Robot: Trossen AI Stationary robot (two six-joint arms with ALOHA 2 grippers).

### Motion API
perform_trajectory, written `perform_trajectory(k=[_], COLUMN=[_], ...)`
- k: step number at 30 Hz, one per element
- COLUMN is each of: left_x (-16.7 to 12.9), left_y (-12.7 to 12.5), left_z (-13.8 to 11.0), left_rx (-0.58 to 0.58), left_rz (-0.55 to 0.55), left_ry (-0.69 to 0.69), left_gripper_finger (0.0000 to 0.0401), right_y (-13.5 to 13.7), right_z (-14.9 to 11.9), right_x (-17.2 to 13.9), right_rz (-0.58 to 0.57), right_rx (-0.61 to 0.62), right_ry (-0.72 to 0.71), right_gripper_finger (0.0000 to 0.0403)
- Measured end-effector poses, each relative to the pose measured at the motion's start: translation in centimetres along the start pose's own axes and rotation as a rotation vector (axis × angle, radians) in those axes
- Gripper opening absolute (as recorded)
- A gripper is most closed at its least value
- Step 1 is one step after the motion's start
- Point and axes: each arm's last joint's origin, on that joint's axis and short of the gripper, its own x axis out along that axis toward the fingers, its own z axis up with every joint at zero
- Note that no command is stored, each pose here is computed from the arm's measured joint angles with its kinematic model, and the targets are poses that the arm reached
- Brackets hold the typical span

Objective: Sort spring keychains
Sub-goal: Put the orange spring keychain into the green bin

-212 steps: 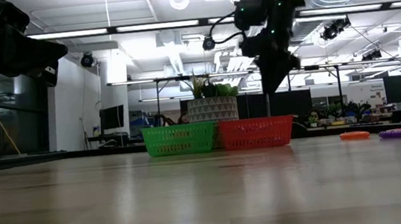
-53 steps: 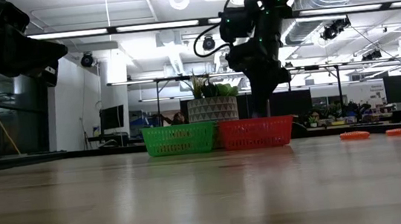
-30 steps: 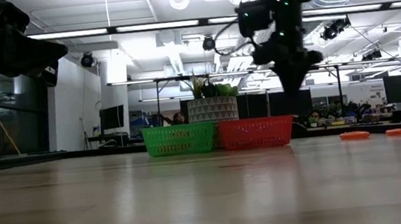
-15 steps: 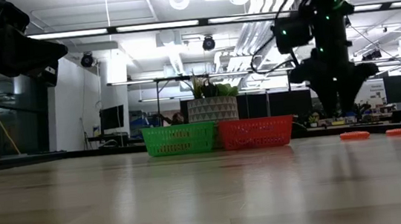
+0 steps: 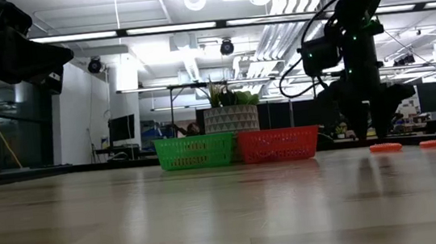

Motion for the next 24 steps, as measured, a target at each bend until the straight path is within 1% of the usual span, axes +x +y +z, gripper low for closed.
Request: perform_trajectory(k=[9,16,20,24], left_x=[0.0,0.0,0.0,0.0], left_y=[0.0,0.0,0.0,0.0], left_z=[0.0,0.0,0.0,0.0], left_rx=[0.0,0.0,0.0,0.0], left_rz=[0.0,0.0,0.0,0.0], left_ry=[0.0,0.0,0.0,0.0], left_gripper_finger=[0.0,0.0,0.0,0.0], right_y=[-0.2,-0.3,-0.3,-0.4], right_z=[1.1,1.4,1.4,1.4], right_x=[2.1,3.0,3.0,3.1], right_rz=[-0.012,-0.004,-0.005,-0.006], right_rx=[0.011,0.002,0.001,-0.015], right_ry=[0.061,0.103,0.107,0.111], right_gripper_finger=[0.0213,0.0205,0.0186,0.0153])
